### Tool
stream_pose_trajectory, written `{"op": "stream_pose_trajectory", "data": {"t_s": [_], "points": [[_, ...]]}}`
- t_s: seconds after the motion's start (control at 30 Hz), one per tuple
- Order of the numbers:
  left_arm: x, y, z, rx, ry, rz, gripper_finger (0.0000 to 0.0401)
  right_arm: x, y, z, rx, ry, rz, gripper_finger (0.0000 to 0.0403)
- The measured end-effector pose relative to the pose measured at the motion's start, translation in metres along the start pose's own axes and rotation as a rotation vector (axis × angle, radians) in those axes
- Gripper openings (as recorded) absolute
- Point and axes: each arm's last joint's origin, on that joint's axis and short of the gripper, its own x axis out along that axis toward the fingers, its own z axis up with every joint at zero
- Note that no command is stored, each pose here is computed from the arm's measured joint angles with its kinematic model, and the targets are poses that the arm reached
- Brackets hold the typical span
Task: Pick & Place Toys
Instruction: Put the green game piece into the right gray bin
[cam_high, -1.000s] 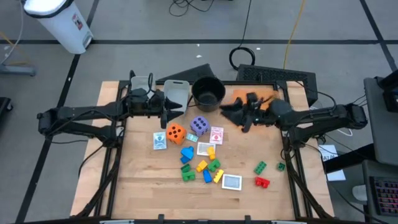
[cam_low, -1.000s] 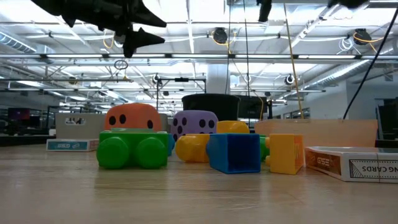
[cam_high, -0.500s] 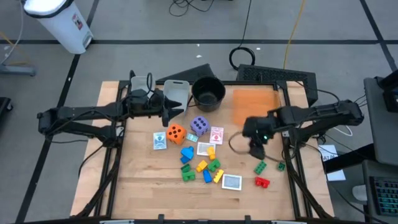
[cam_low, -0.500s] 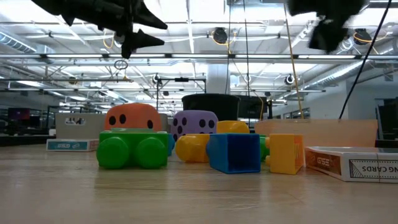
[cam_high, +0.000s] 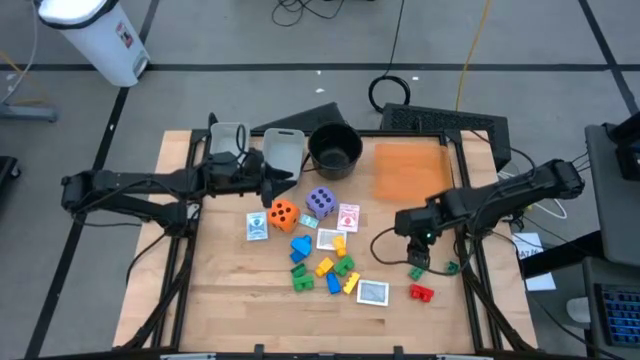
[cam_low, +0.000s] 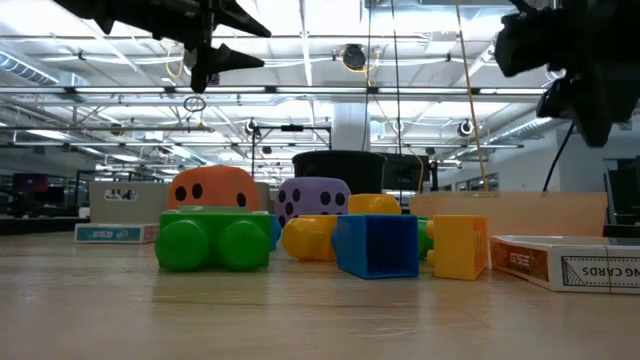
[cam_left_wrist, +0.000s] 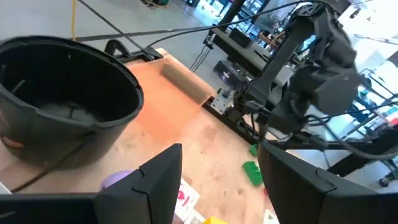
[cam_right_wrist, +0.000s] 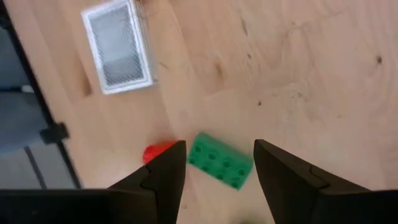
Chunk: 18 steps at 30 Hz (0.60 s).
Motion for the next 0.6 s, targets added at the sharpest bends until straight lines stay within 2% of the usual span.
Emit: {"op": "stream_pose_trajectory", "data": {"t_s": [0.13,0.3,0.37,0.47,0.6], "points": [[0.0,-0.007,-0.005,-0.024,0.012,-0.017,0.0218,0.009,-0.002,-0.003,-0.028,0.039,0.058,0.0186],[-0.001,-0.017,-0.012,-0.024,0.005,-0.008,0.0218,0.011,0.01,-0.014,-0.131,0.125,0.157,0.0188],[-0.002,-0.02,-0.014,-0.021,-0.003,0.002,0.0218,0.013,0.018,-0.021,-0.223,0.15,0.165,0.0188],[-0.003,-0.024,-0.017,-0.034,-0.014,0.016,0.0218,0.016,0.03,-0.033,-0.435,0.148,0.137,0.0188],[-0.002,-0.028,-0.021,-0.031,-0.021,0.033,0.0218,0.02,0.041,-0.047,-0.738,0.061,-0.042,0.0188]]}}
